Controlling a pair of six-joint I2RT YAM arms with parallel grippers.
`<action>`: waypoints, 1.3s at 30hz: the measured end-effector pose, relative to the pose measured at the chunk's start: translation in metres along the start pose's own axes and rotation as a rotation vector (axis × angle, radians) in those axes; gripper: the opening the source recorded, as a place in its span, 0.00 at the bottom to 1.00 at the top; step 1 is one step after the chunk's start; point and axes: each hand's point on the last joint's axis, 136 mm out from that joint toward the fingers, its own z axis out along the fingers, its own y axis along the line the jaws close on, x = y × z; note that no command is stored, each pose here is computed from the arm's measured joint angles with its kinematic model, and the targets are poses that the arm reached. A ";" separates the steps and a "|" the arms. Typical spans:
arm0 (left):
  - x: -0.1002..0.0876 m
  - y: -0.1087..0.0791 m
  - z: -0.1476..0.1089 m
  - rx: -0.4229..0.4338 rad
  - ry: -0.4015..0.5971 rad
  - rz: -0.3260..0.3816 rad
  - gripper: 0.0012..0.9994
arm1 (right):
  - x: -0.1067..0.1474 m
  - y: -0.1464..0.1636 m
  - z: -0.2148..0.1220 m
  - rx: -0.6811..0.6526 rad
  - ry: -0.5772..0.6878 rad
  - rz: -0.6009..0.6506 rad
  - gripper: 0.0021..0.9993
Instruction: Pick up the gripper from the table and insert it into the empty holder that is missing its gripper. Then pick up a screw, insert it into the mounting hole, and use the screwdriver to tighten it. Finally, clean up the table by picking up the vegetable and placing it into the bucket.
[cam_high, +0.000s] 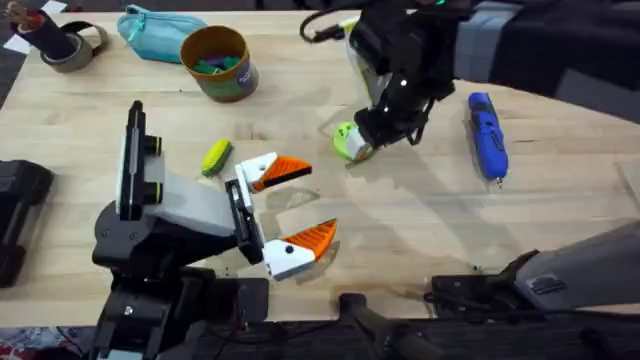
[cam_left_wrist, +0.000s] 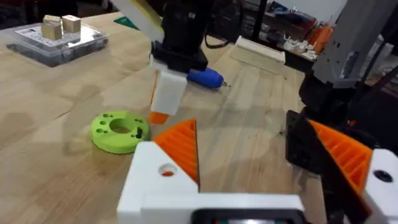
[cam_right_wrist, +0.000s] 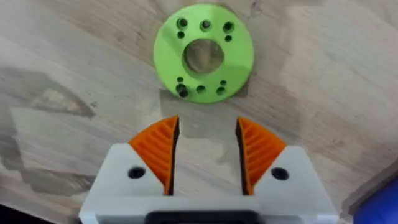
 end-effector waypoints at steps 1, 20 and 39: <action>0.000 0.000 0.000 0.000 0.000 0.000 0.99 | -0.002 0.000 -0.004 -0.003 -0.020 0.008 0.53; 0.000 0.000 0.000 0.000 0.000 0.000 0.99 | 0.015 0.010 -0.014 -0.101 -0.254 -0.006 0.53; 0.000 0.000 0.000 0.000 0.000 0.000 0.99 | 0.007 0.013 -0.016 -0.104 -0.293 -0.071 0.53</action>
